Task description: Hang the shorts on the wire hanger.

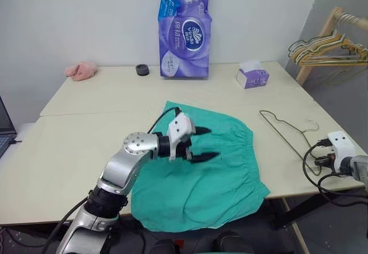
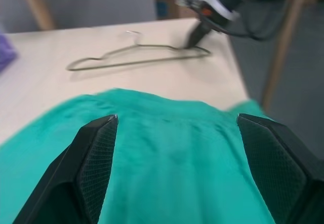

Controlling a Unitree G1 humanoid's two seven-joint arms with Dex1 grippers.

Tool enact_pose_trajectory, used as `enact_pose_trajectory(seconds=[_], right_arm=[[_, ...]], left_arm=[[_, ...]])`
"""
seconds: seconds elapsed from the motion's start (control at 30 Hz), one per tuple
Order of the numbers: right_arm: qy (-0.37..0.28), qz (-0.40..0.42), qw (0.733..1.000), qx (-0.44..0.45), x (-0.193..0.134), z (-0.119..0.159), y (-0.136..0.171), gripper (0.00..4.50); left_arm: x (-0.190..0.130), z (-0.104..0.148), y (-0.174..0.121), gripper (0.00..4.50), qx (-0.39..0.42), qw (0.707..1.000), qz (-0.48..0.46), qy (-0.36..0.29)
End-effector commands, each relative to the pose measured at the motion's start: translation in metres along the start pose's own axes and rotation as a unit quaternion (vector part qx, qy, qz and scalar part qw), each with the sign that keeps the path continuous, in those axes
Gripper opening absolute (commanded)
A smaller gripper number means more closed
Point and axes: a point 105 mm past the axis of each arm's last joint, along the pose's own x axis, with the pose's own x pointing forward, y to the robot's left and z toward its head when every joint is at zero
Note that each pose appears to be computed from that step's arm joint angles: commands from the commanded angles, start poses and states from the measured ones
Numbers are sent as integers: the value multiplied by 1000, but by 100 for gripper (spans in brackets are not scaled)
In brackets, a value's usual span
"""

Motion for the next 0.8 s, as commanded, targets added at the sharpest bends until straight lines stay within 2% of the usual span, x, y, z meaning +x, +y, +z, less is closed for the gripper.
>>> enact_pose_trajectory(seconds=[0.03,0.07,0.13,0.27,0.37,0.5,0.6,0.63,0.73,0.8], right_arm=[[-39,-37,998,-14,-9,20,-14,3],[-60,-47,997,-19,-13,31,-17,3],[-100,-62,992,-55,-23,52,-19,0],[-166,-62,973,-149,-43,84,-1,0],[-214,-48,946,-239,-56,104,30,0],[-276,-21,892,-356,-68,117,77,0],[-293,-15,864,-409,-71,118,94,0],[-303,-13,844,-442,-73,120,104,0],[-344,-20,775,-529,-82,130,127,0],[-358,-22,749,-557,-85,134,134,0]], left_arm=[[-7,10,25,398,5,998,59,-19],[-10,9,34,398,1,997,76,-15],[-17,7,50,448,-5,995,100,-10],[-32,10,77,448,-15,990,137,-9],[-41,16,93,448,-18,989,144,-10],[-52,22,99,448,-28,994,110,-9],[-58,24,104,448,-35,994,101,-4],[-61,23,107,448,-40,994,97,4],[-62,6,90,448,-73,996,24,55],[-62,-2,82,448,-77,994,0,77]])
